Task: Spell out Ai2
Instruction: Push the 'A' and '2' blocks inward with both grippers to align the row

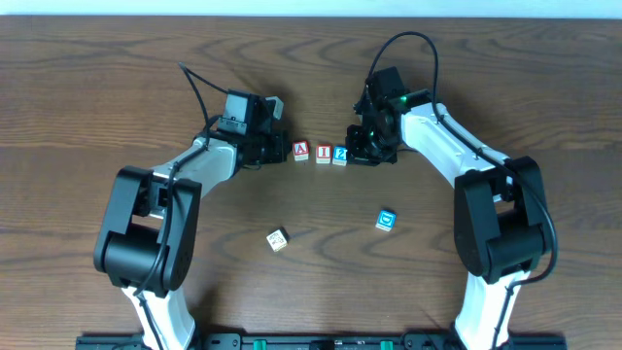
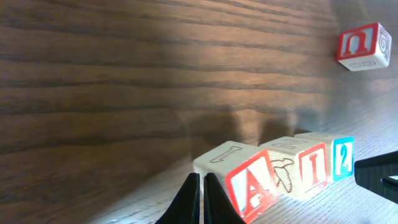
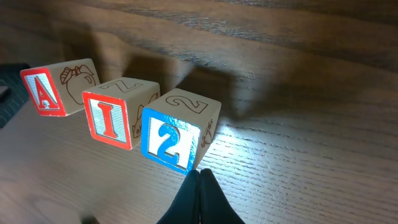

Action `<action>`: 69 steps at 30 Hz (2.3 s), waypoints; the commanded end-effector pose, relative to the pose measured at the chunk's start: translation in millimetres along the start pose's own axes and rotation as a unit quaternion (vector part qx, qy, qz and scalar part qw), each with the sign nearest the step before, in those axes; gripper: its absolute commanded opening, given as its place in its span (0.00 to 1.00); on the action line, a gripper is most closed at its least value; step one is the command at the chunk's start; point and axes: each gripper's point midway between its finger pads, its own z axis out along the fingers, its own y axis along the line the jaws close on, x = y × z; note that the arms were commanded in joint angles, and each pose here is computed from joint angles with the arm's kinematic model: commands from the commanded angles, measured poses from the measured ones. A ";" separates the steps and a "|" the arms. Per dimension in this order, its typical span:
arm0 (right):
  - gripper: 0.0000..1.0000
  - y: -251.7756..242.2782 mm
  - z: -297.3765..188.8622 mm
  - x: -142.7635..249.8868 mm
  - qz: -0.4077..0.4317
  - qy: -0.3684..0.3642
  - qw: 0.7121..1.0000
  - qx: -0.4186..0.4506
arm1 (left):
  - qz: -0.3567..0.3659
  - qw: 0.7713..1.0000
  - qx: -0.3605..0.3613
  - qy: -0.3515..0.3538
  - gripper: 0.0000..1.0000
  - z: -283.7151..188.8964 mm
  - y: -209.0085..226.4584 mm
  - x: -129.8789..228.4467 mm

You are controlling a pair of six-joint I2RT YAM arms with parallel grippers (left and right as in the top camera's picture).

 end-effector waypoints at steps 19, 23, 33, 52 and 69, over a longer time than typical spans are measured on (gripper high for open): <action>0.01 3.0 -0.1 1.0 0.003 0.007 1.000 -0.011 | 0.007 1.000 0.012 0.003 0.06 8.5 -13.6 0.3; 0.01 5.1 -0.1 -1.7 0.001 0.002 1.000 -0.016 | 0.008 1.000 0.012 0.003 0.06 8.5 -13.7 0.3; 0.01 10.6 0.7 -2.7 -0.005 -0.001 1.000 -0.024 | 0.009 1.000 0.022 0.004 0.06 8.4 -17.5 0.0; 0.01 -23.1 -7.9 -17.2 0.019 -0.026 0.999 0.035 | 0.009 1.000 0.025 0.004 0.05 8.3 -18.4 0.1; 0.01 -8.2 8.1 -18.2 0.011 -0.017 1.000 -0.005 | 0.009 1.000 0.025 0.005 0.06 8.3 -18.4 0.3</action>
